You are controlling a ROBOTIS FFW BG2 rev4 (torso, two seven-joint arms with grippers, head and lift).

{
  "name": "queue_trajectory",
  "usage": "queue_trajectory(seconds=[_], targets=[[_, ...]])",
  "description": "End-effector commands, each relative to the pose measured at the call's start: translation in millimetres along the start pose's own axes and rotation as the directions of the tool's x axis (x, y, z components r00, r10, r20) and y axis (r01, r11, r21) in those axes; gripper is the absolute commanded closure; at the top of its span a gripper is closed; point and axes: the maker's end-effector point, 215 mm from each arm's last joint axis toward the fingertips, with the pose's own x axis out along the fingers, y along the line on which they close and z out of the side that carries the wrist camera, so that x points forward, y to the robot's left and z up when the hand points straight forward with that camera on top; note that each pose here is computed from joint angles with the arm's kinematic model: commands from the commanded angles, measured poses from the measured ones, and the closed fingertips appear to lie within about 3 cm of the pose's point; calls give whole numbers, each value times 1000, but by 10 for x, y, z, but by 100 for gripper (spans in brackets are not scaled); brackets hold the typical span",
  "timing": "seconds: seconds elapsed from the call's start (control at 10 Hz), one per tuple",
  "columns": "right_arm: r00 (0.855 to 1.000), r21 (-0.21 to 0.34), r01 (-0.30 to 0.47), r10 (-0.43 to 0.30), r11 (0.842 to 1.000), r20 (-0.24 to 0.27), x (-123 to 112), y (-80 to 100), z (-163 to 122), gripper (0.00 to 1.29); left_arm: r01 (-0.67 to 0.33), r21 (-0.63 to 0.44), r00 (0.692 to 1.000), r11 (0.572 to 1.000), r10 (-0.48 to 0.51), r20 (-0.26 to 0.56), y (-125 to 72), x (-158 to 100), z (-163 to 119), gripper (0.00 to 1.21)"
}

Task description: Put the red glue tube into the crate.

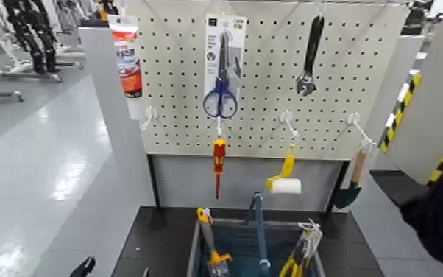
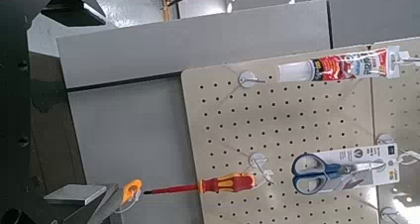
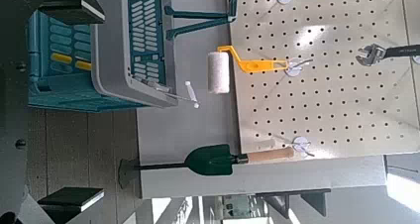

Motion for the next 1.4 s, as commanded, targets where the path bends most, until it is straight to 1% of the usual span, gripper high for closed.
queue_trajectory(seconds=[0.1,0.9,1.1,1.4], targets=[[1000,3,2,-2,1000,0,0,8,-1,8,0,0,1000,1000,0,3,2,0,9,11],[1000,5,3,-3,1000,-4,1,4,-19,8,-3,4,1000,1000,3,8,18,30,33,11],[1000,5,3,-3,1000,-6,1,4,-24,8,-6,9,1000,1000,6,25,54,87,126,11],[1000,6,2,-2,1000,-7,1,13,-29,8,-13,14,1000,1000,13,2,182,276,312,11]])
